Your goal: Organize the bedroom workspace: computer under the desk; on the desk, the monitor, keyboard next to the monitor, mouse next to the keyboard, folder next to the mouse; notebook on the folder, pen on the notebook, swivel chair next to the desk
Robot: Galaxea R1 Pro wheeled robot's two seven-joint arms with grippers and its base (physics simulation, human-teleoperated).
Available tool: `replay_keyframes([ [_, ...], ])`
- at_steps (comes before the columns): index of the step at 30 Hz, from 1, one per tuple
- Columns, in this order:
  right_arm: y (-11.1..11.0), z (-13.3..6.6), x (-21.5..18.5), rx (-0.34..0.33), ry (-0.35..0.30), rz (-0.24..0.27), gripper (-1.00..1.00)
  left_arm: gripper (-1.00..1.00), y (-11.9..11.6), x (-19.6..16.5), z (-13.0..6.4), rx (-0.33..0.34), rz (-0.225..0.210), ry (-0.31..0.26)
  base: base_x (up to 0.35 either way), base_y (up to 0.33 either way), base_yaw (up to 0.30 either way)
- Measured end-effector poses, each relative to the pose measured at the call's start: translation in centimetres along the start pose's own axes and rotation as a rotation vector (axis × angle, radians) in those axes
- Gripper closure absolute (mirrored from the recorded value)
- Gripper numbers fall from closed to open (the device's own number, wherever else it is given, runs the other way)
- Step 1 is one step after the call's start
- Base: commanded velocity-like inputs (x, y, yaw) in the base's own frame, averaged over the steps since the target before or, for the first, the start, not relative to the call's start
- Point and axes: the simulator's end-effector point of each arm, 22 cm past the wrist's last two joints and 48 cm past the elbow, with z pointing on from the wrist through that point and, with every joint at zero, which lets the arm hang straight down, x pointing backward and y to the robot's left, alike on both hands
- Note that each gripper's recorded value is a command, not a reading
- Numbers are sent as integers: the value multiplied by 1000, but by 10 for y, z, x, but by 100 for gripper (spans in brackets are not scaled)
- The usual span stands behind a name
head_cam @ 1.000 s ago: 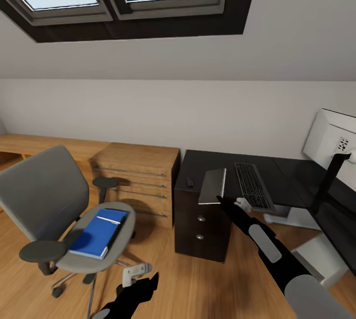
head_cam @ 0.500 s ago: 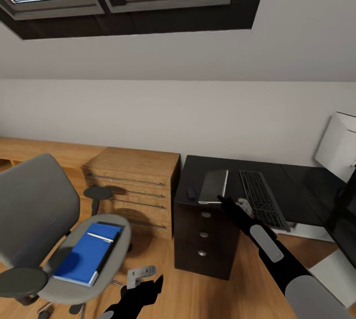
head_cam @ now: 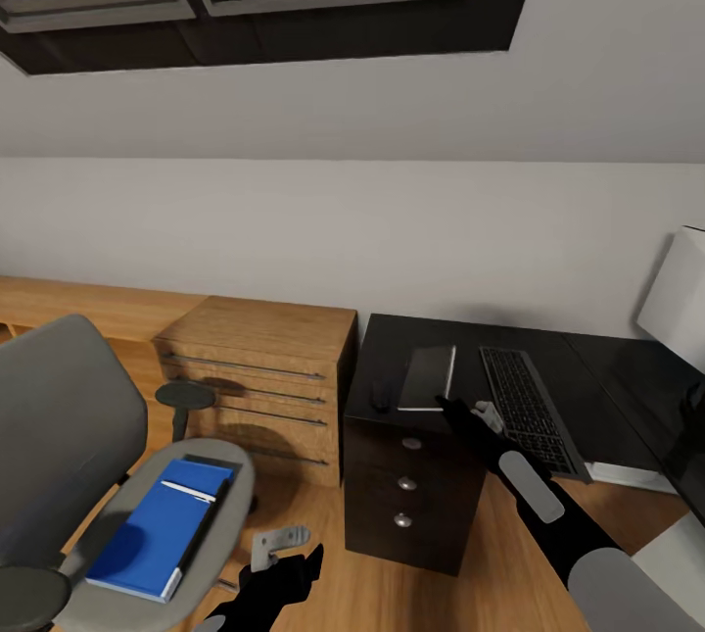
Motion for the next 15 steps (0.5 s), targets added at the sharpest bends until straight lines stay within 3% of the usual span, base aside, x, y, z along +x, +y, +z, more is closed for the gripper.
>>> replay_keyframes([
  [15, -26, 1, 3, 10, -9, -9, 100, -100, 5, 15, 14, 3, 0, -1, 0, 0, 0],
])
